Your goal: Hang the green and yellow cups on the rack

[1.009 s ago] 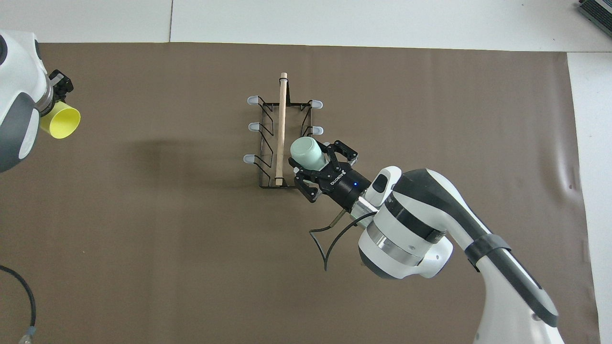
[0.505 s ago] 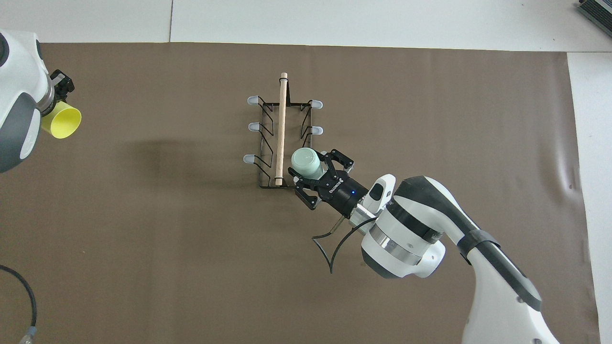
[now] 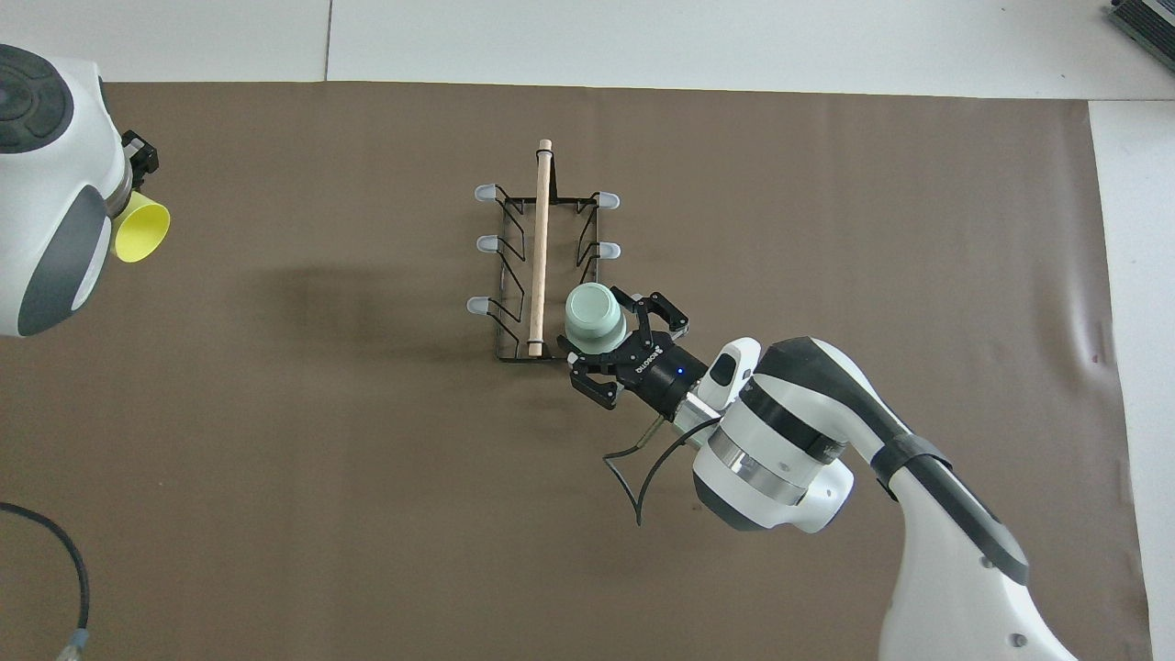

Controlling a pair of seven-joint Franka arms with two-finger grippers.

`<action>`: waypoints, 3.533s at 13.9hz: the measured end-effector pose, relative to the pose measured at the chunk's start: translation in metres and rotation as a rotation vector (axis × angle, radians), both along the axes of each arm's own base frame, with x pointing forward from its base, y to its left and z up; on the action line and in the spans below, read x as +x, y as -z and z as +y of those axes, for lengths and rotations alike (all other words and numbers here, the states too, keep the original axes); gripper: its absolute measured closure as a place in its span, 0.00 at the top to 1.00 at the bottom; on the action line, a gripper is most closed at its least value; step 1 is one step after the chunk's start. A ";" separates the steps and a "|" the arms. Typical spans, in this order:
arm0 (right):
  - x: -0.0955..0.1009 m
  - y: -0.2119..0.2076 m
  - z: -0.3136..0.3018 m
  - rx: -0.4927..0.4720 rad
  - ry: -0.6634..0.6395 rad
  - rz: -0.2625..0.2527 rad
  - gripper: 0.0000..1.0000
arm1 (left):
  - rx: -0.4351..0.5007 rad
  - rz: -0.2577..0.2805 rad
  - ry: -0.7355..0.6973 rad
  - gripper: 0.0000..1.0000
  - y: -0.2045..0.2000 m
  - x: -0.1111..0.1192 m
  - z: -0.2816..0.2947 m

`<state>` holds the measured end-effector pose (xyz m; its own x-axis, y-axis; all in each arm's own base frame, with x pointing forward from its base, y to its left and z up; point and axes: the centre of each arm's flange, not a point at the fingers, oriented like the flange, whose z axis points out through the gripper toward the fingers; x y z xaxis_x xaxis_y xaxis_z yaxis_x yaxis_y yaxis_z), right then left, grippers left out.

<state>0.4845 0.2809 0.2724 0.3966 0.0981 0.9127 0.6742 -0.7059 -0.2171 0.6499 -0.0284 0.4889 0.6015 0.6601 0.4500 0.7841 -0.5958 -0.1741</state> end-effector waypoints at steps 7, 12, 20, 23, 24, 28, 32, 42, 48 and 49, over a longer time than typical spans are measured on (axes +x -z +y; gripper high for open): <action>-0.010 0.012 -0.008 -0.053 0.013 0.048 1.00 | -0.005 -0.018 -0.052 0.70 -0.001 -0.007 -0.026; -0.013 0.013 -0.023 -0.126 0.041 0.081 1.00 | 0.066 -0.087 -0.134 0.70 -0.001 -0.030 -0.111; 0.017 -0.020 -0.098 -0.376 0.024 -0.062 1.00 | 0.132 -0.279 -0.235 0.70 -0.003 -0.067 -0.203; 0.048 -0.032 -0.162 -0.532 -0.030 -0.160 1.00 | 0.173 -0.303 -0.236 0.70 0.004 -0.079 -0.215; 0.054 -0.036 -0.173 -0.568 -0.050 -0.185 1.00 | 0.196 -0.312 -0.237 0.70 0.008 -0.084 -0.219; 0.078 -0.058 -0.198 -0.737 -0.178 -0.307 1.00 | 0.299 -0.408 -0.261 0.70 0.020 -0.108 -0.254; 0.097 -0.069 -0.250 -0.904 -0.322 -0.395 1.00 | 0.454 -0.433 -0.259 0.70 0.033 -0.123 -0.284; 0.130 -0.123 -0.366 -1.176 -0.845 -0.553 1.00 | 0.524 -0.483 -0.156 0.70 0.059 -0.163 -0.389; 0.144 -0.185 -0.373 -1.252 -1.016 -0.424 1.00 | 0.560 -0.475 -0.095 0.70 0.101 -0.161 -0.402; 0.144 -0.200 -0.367 -1.246 -1.009 -0.362 1.00 | 0.583 -0.479 -0.097 0.70 0.109 -0.156 -0.402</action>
<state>0.6281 -0.0866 0.4727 -0.4825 0.8697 0.1037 0.8287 0.4150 0.3755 0.4938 -0.4305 0.3797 0.2042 0.2754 0.9394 0.8975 -0.4359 -0.0673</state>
